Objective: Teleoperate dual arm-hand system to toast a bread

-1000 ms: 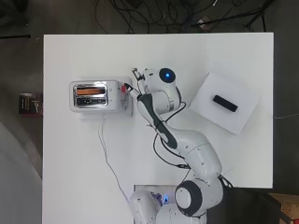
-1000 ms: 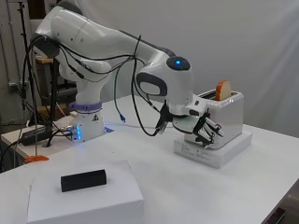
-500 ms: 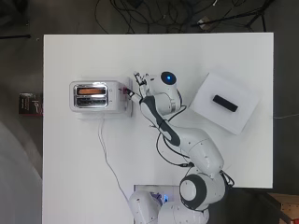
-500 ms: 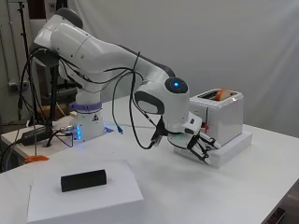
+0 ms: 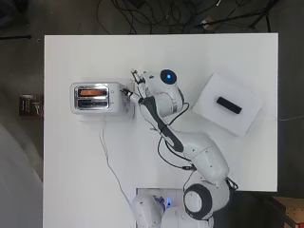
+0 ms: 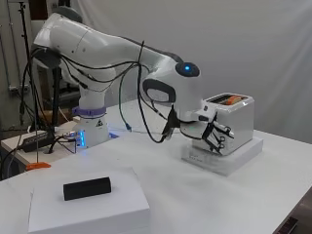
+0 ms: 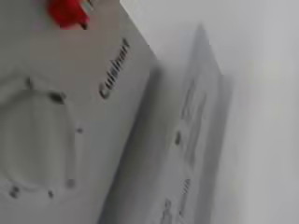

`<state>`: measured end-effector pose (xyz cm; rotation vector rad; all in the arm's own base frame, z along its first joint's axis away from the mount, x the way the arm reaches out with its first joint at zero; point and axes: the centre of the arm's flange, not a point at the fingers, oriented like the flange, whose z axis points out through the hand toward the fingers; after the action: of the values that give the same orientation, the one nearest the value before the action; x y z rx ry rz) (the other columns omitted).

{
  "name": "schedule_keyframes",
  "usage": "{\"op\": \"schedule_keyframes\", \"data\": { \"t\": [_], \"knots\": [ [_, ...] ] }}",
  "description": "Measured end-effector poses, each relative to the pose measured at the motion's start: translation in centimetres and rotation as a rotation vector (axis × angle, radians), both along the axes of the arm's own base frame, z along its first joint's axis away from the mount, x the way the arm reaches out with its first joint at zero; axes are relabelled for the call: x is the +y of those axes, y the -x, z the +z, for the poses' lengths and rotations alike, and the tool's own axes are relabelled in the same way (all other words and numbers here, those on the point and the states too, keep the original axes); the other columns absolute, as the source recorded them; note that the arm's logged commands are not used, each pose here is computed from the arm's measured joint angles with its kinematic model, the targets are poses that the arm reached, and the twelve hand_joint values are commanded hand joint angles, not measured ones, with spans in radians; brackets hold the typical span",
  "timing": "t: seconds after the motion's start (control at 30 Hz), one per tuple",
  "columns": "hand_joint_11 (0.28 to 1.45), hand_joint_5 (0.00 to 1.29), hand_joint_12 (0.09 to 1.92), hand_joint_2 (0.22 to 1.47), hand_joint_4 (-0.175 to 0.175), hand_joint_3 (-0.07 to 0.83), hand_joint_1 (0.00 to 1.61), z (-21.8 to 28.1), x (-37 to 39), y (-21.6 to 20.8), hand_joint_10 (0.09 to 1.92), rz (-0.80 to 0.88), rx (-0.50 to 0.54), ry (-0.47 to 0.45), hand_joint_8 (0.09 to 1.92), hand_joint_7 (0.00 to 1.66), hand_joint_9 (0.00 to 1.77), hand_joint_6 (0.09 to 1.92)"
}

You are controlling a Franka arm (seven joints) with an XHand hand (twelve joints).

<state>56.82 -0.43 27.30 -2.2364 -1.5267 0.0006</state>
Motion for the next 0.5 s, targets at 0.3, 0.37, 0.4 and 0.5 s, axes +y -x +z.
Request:
{"op": "schedule_keyframes", "data": {
  "t": [0.3,0.37,0.4,0.5],
  "knots": [
    [0.41,0.42,0.09,1.08,-0.083,0.0,0.0,28.0,5.2,7.5,0.09,0.068,-0.381,0.07,0.09,0.66,0.7,0.09],
    [0.4,0.44,0.09,1.08,-0.083,0.0,0.0,33.2,6.3,11.9,0.09,0.043,-0.463,0.145,0.09,0.64,0.67,0.09],
    [0.4,0.44,0.09,1.08,-0.083,-0.001,0.0,34.4,6.8,13.3,0.09,0.031,-0.481,0.178,0.09,0.63,0.67,0.09],
    [0.4,0.43,0.09,1.08,-0.08,0.001,0.0,36.0,8.3,16.0,0.09,-0.01,-0.503,0.299,0.09,0.62,0.66,0.09]
  ]
}}
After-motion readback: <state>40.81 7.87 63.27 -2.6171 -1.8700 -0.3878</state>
